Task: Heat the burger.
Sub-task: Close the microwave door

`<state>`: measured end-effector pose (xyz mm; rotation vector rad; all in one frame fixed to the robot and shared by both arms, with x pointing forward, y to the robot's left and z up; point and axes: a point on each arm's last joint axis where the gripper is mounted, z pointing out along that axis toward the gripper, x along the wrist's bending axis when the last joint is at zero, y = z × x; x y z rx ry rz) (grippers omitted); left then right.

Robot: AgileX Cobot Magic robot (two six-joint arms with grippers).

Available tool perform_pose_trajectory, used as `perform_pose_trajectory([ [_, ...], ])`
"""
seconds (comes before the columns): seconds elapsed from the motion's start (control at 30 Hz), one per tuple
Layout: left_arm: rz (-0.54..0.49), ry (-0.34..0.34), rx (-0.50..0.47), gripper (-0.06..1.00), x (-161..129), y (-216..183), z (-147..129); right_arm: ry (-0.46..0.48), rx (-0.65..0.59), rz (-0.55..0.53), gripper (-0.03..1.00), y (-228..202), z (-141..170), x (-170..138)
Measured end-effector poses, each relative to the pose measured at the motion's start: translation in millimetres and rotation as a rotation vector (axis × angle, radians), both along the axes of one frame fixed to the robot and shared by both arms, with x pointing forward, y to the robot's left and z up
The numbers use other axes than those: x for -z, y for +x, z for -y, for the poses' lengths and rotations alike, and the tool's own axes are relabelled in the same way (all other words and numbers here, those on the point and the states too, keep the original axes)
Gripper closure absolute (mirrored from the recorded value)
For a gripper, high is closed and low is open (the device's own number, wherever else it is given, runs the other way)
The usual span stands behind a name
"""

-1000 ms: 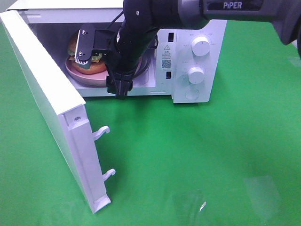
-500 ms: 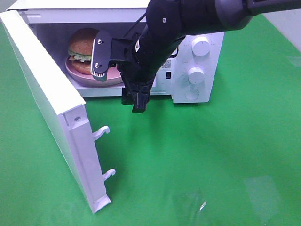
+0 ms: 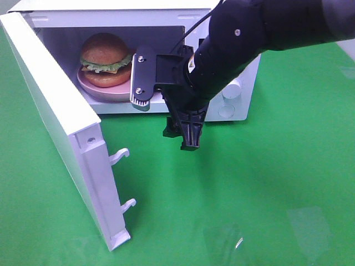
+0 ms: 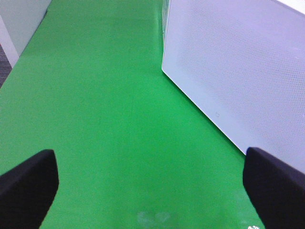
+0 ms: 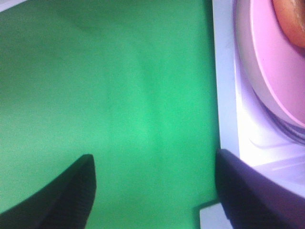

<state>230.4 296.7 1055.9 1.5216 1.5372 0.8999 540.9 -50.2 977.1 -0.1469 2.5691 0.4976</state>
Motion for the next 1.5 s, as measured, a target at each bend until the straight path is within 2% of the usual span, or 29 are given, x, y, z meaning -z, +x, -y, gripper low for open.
perform_pose_trajectory([
  [0.2, 0.0, 0.0, 0.0, -0.05, 0, 0, 0, 0.052, 0.056, -0.019, 0.22, -20, 16, -11],
  [0.3, 0.0, 0.0, 0.0, -0.05, 0, 0, 0, 0.109, 0.141, -0.06, 0.16, -38, 30, -18],
  [0.4, 0.0, 0.0, 0.0, -0.05, 0, 0, 0, 0.149, 0.192, -0.083, 0.15, -46, 36, -25],
  [0.47, 0.0, 0.0, 0.0, -0.05, 0, 0, 0, 0.217, 0.307, -0.144, 0.15, -62, 49, -39],
  [0.57, 0.0, 0.0, 0.0, -0.05, 0, 0, 0, 0.234, 0.337, -0.161, 0.15, -67, 53, -43],
  [0.6, 0.0, 0.0, 0.0, -0.05, 0, 0, 0, 0.259, 0.39, -0.192, 0.16, -76, 60, -50],
  [0.77, 0.0, 0.0, 0.0, -0.05, 0, 0, 0, 0.31, 0.478, -0.237, 0.16, -93, 74, -67],
  [0.83, 0.0, 0.0, 0.0, -0.05, 0, 0, 0, 0.348, 0.581, -0.292, 0.17, -107, 90, -81],
  [0.87, 0.0, 0.0, 0.0, -0.05, 0, 0, 0, 0.348, 0.581, -0.292, 0.17, -107, 90, -81],
  [0.9, 0.0, 0.0, 0.0, -0.05, 0, 0, 0, 0.36, 0.655, -0.319, 0.18, -109, 102, -87],
  [1.0, 0.0, 0.0, 0.0, -0.05, 0, 0, 0, 0.364, 0.699, -0.33, 0.18, -109, 109, -88],
  [1.03, 0.0, 0.0, 0.0, -0.05, 0, 0, 0, 0.37, 0.83, -0.358, 0.19, -107, 131, -92],
  [1.13, 0.0, 0.0, 0.0, -0.05, 0, 0, 0, 0.371, 0.877, -0.366, 0.2, -106, 139, -93],
  [1.17, 0.0, 0.0, 0.0, -0.05, 0, 0, 0, 0.383, 0.961, -0.377, 0.2, -106, 153, -96],
  [1.2, 0.0, 0.0, 0.0, -0.05, 0, 0, 0, 0.383, 0.961, -0.377, 0.2, -106, 153, -96],
  [1.23, 0.0, 0.0, 0.0, -0.05, 0, 0, 0, 0.41, 1.042, -0.379, 0.21, -107, 167, -100],
  [1.27, 0.0, 0.0, 0.0, -0.05, 0, 0, 0, 0.41, 1.042, -0.379, 0.21, -107, 167, -100],
  [1.3, 0.0, 0.0, 0.0, -0.05, 0, 0, 0, 0.444, 1.116, -0.375, 0.21, -110, 179, -105],
  [1.4, 0.0, 0.0, 0.0, -0.05, 0, 0, 0, 0.473, 1.156, -0.358, 0.21, -118, 189, -113],
  [1.47, 0.0, 0.0, 0.0, -0.05, 0, 0, 0, 0.544, 1.166, -0.3, 0.21, -143, 199, -132],
  [1.5, 0.0, 0.0, 0.0, -0.05, 0, 0, 0, 0.544, 1.166, -0.3, 0.21, -143, 199, -132],
])
